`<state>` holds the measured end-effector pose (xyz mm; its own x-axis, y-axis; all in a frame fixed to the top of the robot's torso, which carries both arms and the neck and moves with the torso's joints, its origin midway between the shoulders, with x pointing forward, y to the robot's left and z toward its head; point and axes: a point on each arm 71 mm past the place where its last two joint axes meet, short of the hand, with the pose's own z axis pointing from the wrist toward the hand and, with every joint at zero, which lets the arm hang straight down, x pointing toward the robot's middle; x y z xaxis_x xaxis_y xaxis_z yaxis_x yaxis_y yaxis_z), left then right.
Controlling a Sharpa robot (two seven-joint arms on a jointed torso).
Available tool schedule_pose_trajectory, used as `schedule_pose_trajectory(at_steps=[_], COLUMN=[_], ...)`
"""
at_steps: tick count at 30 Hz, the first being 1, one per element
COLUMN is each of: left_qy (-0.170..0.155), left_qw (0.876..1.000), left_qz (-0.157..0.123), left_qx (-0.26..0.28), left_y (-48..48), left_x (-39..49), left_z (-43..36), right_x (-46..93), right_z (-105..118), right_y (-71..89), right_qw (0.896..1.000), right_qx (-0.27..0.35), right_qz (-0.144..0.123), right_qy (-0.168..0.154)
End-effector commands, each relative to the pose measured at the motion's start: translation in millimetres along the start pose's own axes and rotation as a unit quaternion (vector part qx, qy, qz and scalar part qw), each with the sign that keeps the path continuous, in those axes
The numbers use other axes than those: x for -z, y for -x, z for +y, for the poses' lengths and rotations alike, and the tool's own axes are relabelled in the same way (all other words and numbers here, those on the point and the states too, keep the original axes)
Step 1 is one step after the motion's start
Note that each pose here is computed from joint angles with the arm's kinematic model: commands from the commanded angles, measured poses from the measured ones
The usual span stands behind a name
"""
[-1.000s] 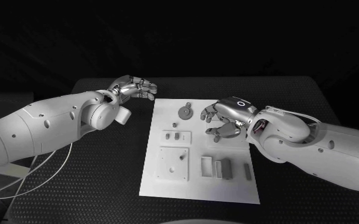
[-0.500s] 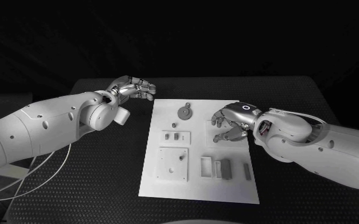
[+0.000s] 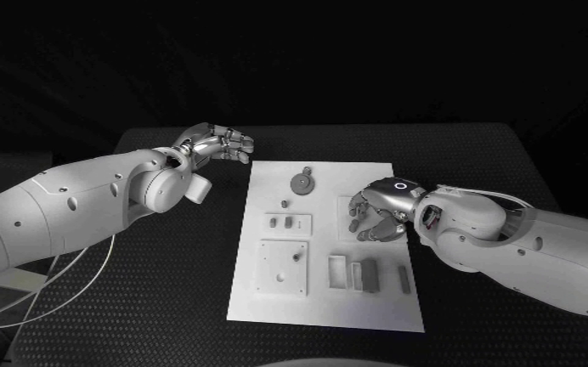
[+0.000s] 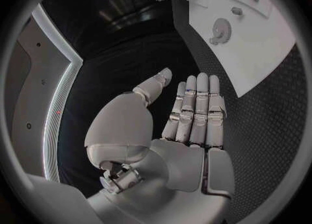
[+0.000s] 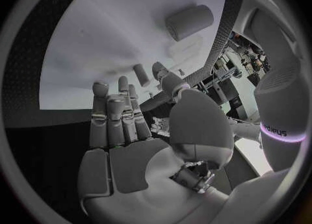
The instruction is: Assemble the parts on the task board
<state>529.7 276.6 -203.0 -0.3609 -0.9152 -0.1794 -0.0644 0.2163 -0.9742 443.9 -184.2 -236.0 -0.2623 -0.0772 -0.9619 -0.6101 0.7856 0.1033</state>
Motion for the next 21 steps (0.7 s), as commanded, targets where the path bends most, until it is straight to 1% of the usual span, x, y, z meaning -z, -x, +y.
schedule_pose_trajectory(at_steps=[1,6,21], left_qy=[-0.006,-0.006,-0.005], left_qw=[1.0,1.0,1.0], left_qz=[0.007,0.009,0.009], left_qx=[0.005,0.005,0.005], left_y=[-1.9,-2.1,-1.1], left_x=[-0.5,-0.7,-0.2], left_z=[-1.7,-1.6,-1.1], right_x=[-1.8,-5.7,-7.3], right_z=[4.4,11.2,13.7], right_y=[-2.9,-6.4,-6.6], right_qw=[1.0,1.0,1.0], right_qx=[0.006,0.003,0.012], right_qz=[0.001,-0.002,-0.016], right_qy=[0.01,0.021,0.023])
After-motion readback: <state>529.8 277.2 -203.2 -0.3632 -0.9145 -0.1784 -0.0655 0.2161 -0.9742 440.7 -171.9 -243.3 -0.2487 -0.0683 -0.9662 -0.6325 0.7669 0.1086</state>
